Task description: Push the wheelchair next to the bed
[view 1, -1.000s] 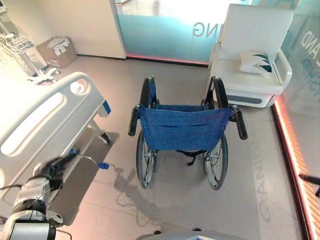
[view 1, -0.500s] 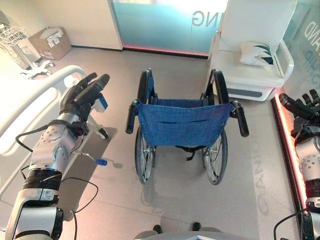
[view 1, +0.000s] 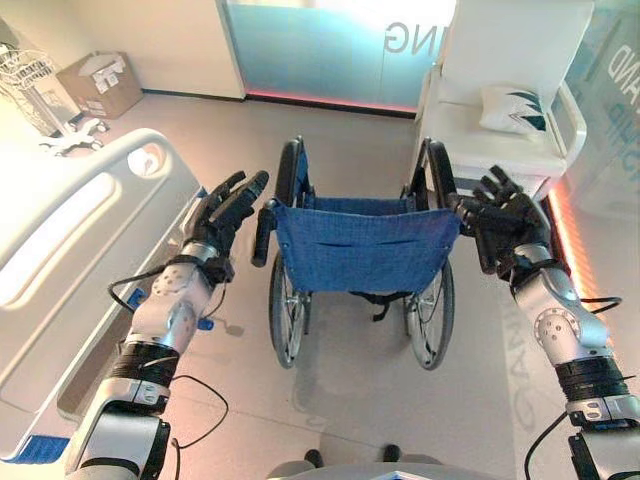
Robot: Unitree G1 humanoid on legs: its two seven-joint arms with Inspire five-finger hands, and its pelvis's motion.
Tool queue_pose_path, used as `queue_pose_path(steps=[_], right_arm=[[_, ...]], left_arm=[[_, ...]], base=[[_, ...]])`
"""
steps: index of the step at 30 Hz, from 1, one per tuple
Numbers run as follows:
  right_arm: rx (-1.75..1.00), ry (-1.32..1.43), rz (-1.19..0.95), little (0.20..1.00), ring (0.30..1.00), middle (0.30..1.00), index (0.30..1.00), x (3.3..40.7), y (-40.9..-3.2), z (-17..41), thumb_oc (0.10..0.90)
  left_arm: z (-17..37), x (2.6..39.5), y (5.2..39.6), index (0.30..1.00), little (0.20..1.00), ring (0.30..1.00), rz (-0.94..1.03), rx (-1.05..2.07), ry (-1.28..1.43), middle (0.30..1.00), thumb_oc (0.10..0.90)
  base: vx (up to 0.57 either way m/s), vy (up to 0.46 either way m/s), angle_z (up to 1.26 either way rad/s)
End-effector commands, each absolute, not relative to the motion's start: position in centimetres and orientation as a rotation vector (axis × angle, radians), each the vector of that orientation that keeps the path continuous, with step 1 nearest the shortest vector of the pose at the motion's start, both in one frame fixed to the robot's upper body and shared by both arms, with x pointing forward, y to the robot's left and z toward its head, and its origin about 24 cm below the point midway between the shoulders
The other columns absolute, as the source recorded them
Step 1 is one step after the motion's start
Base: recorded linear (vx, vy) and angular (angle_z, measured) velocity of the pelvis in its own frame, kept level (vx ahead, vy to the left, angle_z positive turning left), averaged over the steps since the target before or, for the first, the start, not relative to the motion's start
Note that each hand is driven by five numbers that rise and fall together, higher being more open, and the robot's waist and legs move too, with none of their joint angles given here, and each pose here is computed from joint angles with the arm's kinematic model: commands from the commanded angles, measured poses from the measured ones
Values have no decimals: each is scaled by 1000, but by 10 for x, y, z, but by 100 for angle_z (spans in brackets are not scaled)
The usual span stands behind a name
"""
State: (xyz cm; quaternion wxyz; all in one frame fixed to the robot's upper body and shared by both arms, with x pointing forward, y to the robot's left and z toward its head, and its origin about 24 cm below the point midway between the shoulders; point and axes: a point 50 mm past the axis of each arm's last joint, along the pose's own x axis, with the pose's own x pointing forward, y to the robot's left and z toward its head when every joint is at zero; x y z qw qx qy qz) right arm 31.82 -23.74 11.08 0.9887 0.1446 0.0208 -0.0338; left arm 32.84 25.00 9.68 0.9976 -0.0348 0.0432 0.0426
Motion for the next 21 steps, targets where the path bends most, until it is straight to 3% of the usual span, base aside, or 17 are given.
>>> queue_pose_path(steps=[1, 21], right_arm=[[210, -84, 33, 900, 900, 900, 900, 328, -226, 147, 800], [71, -40, 54, 900, 900, 900, 900, 327, -218, 137, 800]], left_arm=[[153, 343, 254, 900, 900, 900, 118, 15, -178, 900, 800], [146, 343, 251, 900, 900, 900, 134, 92, -121, 900, 800]], base=[[0, 0, 0], [0, 0, 0]])
